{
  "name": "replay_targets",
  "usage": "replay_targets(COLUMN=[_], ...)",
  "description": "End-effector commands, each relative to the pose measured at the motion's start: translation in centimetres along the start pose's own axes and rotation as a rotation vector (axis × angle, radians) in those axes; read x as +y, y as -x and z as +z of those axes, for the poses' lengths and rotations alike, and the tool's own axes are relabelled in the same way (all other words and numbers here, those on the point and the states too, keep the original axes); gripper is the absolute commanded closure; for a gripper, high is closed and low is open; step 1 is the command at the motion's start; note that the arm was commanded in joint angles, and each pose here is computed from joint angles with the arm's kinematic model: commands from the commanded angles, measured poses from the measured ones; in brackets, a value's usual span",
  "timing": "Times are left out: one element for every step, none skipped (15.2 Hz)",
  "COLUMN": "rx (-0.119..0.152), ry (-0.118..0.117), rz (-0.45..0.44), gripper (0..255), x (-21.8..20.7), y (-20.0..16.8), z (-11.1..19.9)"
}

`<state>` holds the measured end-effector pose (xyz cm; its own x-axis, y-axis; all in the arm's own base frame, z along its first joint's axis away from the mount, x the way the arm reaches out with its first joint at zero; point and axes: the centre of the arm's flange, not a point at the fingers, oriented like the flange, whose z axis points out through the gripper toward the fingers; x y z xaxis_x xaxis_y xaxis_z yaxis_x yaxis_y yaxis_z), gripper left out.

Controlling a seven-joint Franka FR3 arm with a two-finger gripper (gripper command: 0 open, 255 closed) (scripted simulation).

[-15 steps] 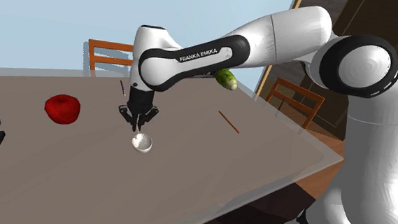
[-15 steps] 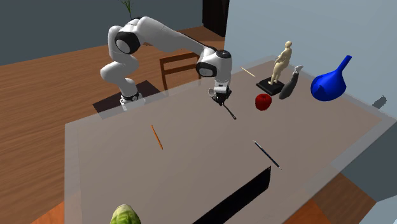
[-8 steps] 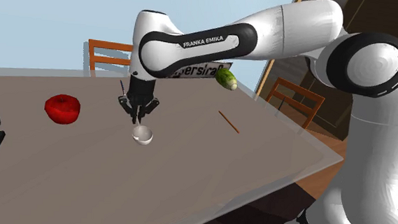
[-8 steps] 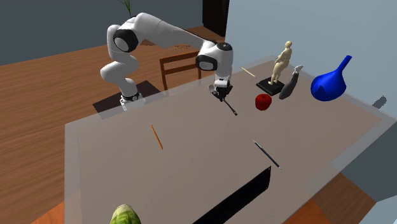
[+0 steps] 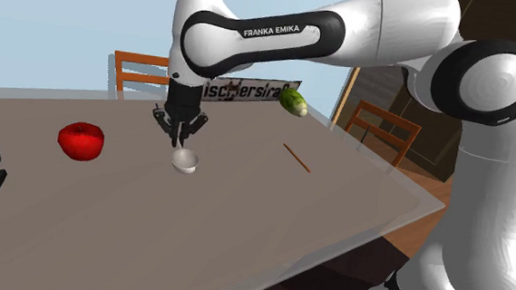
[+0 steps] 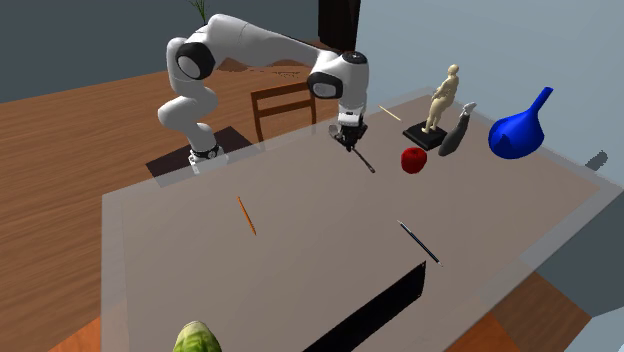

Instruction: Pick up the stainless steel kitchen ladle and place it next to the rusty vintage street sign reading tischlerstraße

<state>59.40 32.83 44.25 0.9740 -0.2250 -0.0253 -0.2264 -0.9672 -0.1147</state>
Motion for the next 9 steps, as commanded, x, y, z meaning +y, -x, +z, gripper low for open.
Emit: replay_targets(rx=[0.000, 0.000, 0.000, 0.000, 0.000, 0.000, 0.000, 0.000, 0.000], ry=[0.000, 0.000, 0.000, 0.000, 0.000, 0.000, 0.000, 0.000, 0.000], rz=[0.000, 0.000, 0.000, 0.000, 0.000, 0.000, 0.000, 0.000, 0.000], gripper=[255, 255, 255, 255, 255, 255, 255, 255, 255], x=[-0.2, -0.2, -0.3, -0.3, -0.4, -0.5, -0.5, -0.6, -0.6], y=[0.0, 0.0, 0.1, 0.1, 0.1, 0.1, 0.1, 0.1, 0.1], z=[-1.1, -1.6, -2.1, -2.7, -3.2, -3.7, -4.2, -4.8, -5.3])
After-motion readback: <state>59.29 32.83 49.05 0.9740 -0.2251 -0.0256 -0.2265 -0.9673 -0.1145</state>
